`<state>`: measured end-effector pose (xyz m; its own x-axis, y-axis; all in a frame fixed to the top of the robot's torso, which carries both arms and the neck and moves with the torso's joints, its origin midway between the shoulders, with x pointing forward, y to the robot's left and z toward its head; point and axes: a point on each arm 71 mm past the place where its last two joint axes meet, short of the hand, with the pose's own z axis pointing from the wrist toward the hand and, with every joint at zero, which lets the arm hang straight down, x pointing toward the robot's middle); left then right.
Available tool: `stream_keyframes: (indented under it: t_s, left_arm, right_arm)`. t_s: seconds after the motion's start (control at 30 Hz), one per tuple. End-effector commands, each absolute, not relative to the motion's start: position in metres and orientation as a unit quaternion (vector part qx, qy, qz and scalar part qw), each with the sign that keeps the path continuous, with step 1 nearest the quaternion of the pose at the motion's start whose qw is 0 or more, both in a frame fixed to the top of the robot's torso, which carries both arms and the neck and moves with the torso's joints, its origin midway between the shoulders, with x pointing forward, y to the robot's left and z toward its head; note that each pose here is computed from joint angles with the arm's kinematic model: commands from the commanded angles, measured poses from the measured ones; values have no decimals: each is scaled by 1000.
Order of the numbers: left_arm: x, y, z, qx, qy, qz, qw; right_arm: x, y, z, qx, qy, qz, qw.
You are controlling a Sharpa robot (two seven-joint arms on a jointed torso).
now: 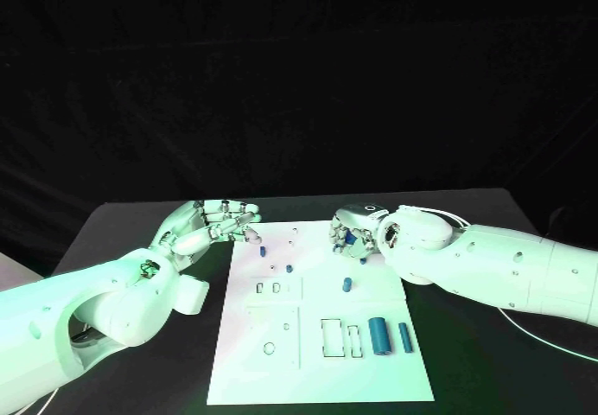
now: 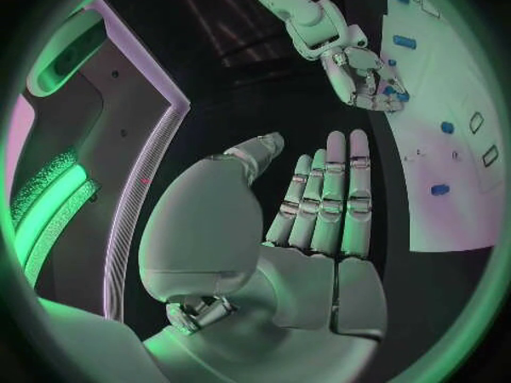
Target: Assemble the parts on the task board
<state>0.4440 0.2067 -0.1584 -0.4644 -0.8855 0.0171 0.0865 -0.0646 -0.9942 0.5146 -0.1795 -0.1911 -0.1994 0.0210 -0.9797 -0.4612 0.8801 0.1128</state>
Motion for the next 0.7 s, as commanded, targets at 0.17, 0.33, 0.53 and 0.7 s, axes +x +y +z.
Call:
stream_keyframes:
  t_s: [0.17,0.33,0.53,0.7]
  left_arm:
    - [444,204,-158,-349,572,-646,364]
    - [444,203,-158,-349,573,-647,363]
    - [444,203,-158,-348,574,-648,360]
    - [444,203,-159,-349,574,-648,360]
  right_arm:
    - [514,-180,-195,-154,753,176,615]
    - [514,-178,-193,-150,743,176,628]
    - [514,-174,-189,-141,723,180,652]
    - [514,-170,-185,-133,706,185,670]
